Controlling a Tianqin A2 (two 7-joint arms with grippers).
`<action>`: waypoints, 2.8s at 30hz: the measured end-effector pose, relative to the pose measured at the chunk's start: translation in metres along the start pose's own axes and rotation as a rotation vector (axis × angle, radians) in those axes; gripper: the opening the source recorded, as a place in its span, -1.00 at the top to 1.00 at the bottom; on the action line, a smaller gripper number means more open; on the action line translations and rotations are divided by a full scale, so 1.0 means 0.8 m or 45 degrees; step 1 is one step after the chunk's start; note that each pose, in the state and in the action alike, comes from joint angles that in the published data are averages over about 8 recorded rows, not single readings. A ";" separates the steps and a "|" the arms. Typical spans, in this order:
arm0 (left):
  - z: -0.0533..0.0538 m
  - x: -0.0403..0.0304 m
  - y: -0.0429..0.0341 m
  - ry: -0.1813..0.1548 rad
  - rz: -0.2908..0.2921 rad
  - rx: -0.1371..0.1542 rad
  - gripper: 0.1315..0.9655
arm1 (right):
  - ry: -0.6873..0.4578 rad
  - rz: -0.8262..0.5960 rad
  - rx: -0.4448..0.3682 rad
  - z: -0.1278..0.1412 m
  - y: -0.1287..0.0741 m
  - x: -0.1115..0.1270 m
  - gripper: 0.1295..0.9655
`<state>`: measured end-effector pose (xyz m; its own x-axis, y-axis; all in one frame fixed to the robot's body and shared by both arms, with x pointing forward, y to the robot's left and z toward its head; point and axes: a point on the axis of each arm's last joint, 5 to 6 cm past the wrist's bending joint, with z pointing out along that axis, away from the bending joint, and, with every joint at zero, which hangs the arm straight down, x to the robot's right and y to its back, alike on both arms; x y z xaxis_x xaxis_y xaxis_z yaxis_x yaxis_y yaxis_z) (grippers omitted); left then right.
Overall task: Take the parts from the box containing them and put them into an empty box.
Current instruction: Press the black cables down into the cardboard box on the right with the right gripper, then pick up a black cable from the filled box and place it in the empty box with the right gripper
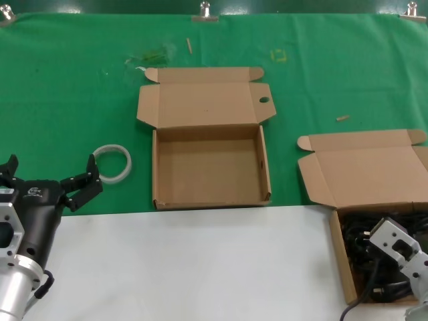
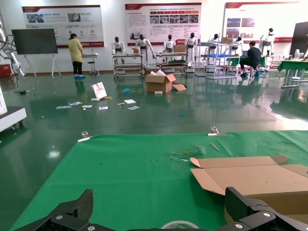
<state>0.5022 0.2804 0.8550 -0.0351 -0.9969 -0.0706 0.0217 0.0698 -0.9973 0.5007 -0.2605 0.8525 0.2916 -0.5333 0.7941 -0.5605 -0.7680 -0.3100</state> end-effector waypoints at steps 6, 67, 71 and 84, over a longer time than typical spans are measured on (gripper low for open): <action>0.000 0.0000 0.0000 0.000 0.000 0.000 -1.00 | -0.003 0.000 0.015 0.008 -0.001 -0.004 -1.00; 0.000 0.0000 0.0000 0.000 0.000 0.000 -1.00 | 0.007 0.096 0.044 0.004 0.010 -0.013 0.87; 0.000 0.0000 0.0000 0.000 0.000 0.000 -1.00 | 0.029 0.114 0.052 -0.006 0.008 -0.005 0.89; 0.000 0.0000 0.0000 0.000 0.000 0.000 -1.00 | 0.143 0.182 0.270 -0.060 -0.043 0.032 0.97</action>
<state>0.5022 0.2804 0.8550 -0.0351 -0.9969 -0.0707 0.0217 0.0699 -0.9973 0.4903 -0.2309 0.9085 0.1267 -0.6077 0.7840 -0.4114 -0.7513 -0.5160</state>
